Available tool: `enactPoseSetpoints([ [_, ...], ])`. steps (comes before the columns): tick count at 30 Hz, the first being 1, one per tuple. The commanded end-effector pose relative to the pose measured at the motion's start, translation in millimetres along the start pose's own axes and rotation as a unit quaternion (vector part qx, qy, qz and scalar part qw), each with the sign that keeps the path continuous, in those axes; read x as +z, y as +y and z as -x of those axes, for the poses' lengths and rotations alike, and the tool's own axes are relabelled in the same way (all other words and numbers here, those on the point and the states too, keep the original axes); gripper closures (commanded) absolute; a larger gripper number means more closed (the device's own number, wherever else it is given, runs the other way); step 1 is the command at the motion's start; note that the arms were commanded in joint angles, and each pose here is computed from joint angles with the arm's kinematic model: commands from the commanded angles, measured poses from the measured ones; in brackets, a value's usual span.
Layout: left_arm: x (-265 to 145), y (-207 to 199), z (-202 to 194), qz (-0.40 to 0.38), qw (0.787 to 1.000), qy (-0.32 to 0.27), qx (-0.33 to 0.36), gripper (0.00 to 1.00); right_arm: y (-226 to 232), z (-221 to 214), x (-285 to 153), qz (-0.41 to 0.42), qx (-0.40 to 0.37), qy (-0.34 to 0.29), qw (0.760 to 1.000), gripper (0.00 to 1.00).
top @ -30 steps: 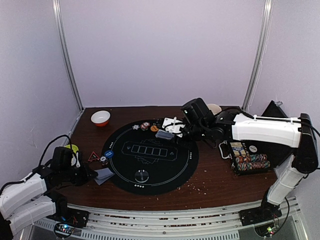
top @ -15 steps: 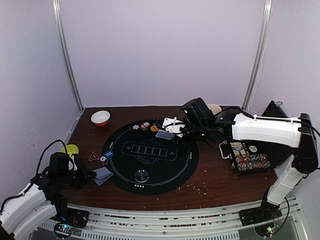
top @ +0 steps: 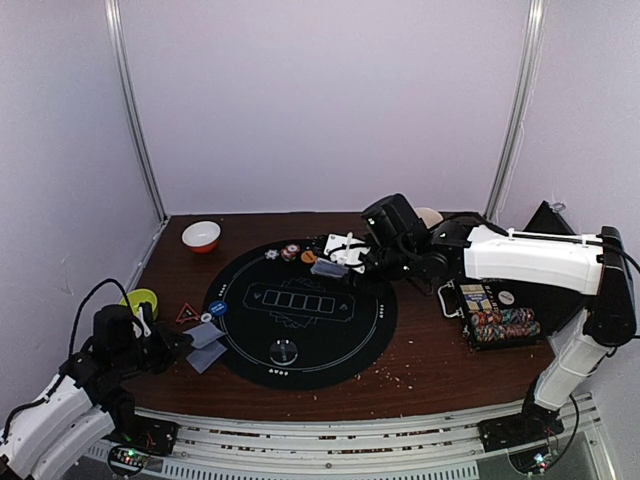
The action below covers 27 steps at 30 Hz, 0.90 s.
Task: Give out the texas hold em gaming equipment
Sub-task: Distribute the poker card in the small blind area.
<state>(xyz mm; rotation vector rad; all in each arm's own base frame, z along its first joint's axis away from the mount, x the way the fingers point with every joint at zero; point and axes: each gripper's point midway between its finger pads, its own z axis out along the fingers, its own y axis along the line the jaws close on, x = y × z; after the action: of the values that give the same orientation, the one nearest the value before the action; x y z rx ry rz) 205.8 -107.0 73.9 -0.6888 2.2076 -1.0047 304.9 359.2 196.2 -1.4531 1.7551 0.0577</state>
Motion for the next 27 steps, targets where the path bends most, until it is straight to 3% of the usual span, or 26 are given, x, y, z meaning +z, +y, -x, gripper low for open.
enactPoseSetpoints([
  [1,7,42,-28,0.051,0.997,0.045,-0.036,1.0,-9,6,-1,-0.012,0.0,-0.002,1.0,0.53],
  [12,3,56,-27,0.125,0.99,0.065,-0.027,1.0,-10,7,-3,-0.013,0.0,-0.002,1.0,0.53],
  [19,4,58,-29,0.125,0.989,0.066,-0.033,1.0,-11,5,-4,-0.015,-0.001,0.0,1.0,0.53],
  [20,4,57,-29,0.123,0.99,0.066,-0.033,0.98,-11,5,-4,-0.015,-0.001,0.001,1.0,0.53],
  [23,3,57,-30,0.125,0.989,0.068,-0.037,0.77,-10,5,-3,-0.013,-0.003,0.0,1.0,0.53],
  [27,-1,60,-28,0.142,0.987,0.064,-0.039,0.7,-12,7,-4,-0.014,-0.003,-0.002,1.0,0.53],
])
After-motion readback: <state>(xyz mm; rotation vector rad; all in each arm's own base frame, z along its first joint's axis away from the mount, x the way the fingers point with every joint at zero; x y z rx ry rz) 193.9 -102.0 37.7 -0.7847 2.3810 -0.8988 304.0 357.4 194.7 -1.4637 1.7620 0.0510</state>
